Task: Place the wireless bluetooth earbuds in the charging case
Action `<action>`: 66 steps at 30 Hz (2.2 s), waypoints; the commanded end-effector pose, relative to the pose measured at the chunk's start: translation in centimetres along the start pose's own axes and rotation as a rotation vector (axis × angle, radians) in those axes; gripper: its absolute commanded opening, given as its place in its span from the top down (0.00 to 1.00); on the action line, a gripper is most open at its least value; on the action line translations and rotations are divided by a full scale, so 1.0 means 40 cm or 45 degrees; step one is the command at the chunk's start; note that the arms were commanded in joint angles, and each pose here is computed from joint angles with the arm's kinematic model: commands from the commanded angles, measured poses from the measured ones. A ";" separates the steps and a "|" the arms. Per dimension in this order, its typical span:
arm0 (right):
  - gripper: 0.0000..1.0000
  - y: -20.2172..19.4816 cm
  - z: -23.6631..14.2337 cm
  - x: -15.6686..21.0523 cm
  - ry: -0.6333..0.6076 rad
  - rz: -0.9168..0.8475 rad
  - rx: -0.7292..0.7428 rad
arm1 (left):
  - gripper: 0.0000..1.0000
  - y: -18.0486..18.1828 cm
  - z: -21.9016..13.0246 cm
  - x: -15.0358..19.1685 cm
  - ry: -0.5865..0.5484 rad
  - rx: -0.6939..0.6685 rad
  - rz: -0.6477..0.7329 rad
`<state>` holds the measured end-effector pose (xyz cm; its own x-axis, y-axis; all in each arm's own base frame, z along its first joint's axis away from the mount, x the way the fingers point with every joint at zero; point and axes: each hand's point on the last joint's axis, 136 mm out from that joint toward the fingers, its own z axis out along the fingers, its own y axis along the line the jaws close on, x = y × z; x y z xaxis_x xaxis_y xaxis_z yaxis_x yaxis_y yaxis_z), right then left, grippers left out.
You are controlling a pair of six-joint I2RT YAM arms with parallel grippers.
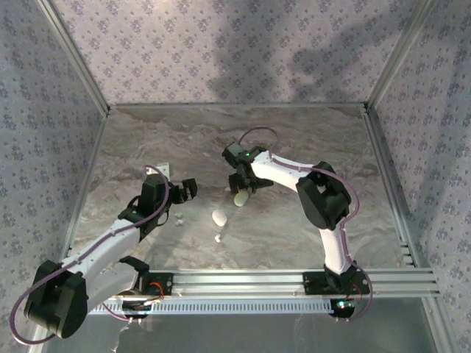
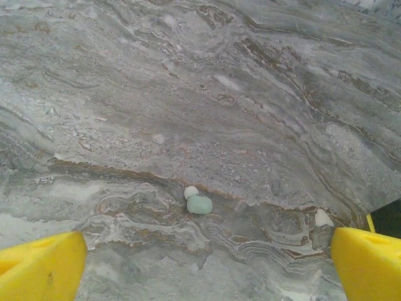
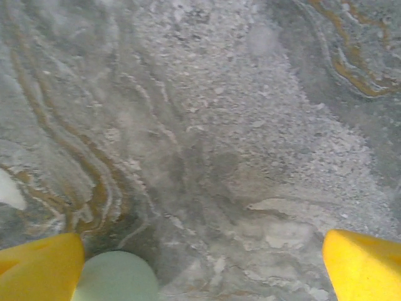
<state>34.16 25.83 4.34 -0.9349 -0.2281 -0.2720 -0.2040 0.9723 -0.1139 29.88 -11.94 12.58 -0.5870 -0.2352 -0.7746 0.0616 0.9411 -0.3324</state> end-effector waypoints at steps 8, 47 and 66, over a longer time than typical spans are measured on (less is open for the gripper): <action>0.02 -0.080 -0.005 0.053 0.056 -0.008 0.101 | 0.00 -0.034 0.006 -0.038 -0.029 0.060 -0.016; 0.14 0.094 -0.100 0.188 0.056 -0.679 -0.270 | 0.00 -0.031 -0.003 -0.042 -0.039 0.052 -0.013; 0.19 0.080 -0.083 0.157 0.053 -0.606 -0.317 | 0.00 -0.031 -0.006 -0.045 -0.042 0.052 -0.027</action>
<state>26.91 26.82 4.57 -0.7534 -0.6327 -0.1791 -0.6421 0.7666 -0.0066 30.00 -12.55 12.54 -0.5971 -0.2325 -0.7677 0.0826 0.9342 -0.3471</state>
